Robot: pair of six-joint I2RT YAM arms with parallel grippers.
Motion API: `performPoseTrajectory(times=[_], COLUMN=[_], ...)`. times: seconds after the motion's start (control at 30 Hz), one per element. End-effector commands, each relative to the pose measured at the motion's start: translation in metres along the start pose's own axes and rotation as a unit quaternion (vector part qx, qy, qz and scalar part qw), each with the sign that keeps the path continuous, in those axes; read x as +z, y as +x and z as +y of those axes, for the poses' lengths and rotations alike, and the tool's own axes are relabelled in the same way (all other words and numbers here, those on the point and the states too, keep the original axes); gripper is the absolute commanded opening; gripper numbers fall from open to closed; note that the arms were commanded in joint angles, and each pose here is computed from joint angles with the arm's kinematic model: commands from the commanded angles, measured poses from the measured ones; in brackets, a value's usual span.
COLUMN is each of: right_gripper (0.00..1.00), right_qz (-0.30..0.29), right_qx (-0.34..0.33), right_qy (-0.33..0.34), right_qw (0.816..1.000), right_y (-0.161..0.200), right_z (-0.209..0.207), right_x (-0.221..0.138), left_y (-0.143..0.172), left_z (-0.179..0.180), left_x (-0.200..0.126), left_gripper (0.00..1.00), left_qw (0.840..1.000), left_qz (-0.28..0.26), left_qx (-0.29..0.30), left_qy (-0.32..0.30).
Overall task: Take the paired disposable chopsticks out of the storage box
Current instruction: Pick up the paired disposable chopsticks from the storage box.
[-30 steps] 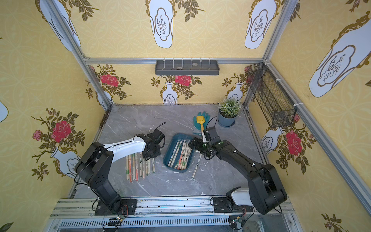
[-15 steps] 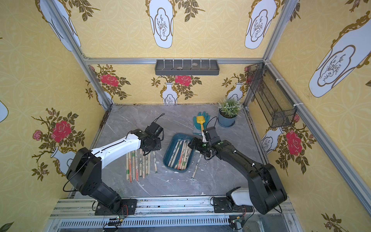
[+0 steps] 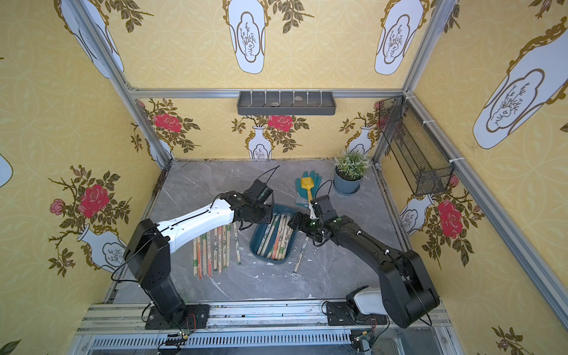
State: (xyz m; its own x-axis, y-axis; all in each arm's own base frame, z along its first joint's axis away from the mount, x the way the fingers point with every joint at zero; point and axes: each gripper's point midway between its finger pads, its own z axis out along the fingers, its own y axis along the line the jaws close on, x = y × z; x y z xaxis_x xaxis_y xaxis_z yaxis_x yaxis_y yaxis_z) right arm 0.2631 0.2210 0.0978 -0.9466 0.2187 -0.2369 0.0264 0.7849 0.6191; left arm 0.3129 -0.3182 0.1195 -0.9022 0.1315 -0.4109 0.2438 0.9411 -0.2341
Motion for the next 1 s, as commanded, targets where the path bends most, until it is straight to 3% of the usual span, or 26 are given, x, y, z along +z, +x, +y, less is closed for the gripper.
performPoseTrajectory(times=[0.0, 0.4, 0.97], right_gripper=[0.97, 0.97, 0.97], right_qz=[-0.010, -0.007, -0.008], right_qx=[-0.005, -0.003, -0.007], right_qy=[-0.006, -0.003, -0.003], right_qw=[1.000, 1.000, 1.000], right_y=[-0.003, -0.002, -0.004], right_z=[0.003, 0.001, 0.003], right_x=[-0.001, 0.000, -0.002], left_y=[0.004, 0.025, 0.049], left_z=[-0.011, -0.025, -0.004], left_x=[0.016, 0.054, 0.087], left_gripper=[0.40, 0.32, 0.23], left_qw=[1.000, 0.998, 0.995], left_qz=[0.018, 0.062, 0.097], left_qx=[0.018, 0.015, 0.006], left_qy=[0.013, 0.026, -0.022])
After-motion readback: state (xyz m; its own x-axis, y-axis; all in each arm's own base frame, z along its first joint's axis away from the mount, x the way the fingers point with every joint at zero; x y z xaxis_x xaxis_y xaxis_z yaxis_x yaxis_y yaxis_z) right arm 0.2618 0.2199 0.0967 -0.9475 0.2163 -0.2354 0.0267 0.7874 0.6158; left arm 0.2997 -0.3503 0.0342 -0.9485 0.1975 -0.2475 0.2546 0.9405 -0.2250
